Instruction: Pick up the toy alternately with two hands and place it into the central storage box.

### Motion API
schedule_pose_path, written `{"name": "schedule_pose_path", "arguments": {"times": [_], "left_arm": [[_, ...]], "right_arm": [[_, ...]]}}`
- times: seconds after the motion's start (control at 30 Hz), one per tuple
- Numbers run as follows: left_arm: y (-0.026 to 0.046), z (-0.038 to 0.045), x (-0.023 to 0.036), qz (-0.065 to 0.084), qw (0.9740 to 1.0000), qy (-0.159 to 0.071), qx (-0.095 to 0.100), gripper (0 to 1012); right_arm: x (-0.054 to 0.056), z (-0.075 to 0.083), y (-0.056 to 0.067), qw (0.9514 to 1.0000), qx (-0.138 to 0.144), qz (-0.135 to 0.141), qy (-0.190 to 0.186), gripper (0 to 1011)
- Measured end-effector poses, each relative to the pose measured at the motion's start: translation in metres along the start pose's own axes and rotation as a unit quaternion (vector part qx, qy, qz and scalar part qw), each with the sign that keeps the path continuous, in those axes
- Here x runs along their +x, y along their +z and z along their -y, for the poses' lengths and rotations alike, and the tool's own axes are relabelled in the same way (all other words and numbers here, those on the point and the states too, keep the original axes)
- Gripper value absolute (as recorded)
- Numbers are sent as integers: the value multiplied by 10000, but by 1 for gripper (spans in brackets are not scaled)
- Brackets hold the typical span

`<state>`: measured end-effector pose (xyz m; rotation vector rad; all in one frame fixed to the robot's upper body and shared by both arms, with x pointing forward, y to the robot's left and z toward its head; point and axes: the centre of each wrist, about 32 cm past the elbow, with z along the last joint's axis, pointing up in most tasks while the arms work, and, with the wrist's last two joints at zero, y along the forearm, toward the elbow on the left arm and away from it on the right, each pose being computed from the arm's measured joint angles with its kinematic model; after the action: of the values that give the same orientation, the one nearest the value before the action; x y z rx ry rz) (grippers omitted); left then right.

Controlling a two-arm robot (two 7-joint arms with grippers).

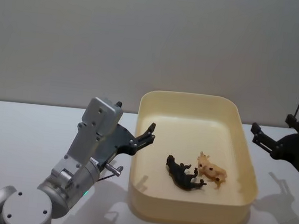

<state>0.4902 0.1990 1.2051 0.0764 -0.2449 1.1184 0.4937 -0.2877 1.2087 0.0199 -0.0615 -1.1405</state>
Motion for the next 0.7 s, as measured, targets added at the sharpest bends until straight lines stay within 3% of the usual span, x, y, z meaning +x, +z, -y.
{"name": "schedule_pose_path", "arguments": {"times": [0.37,0.47,0.7], "left_arm": [[28,-28,40,-215,9988,18,429,1001],[27,-31,73,-333,9975,68,625,1001],[0,-14,146,-523,9946,205,869,1001]], "right_arm": [[26,73,20,9999,29,19,-95,1001],[29,84,21,9999,31,21,-110,1001],[35,100,25,9999,37,25,-131,1001]]}}
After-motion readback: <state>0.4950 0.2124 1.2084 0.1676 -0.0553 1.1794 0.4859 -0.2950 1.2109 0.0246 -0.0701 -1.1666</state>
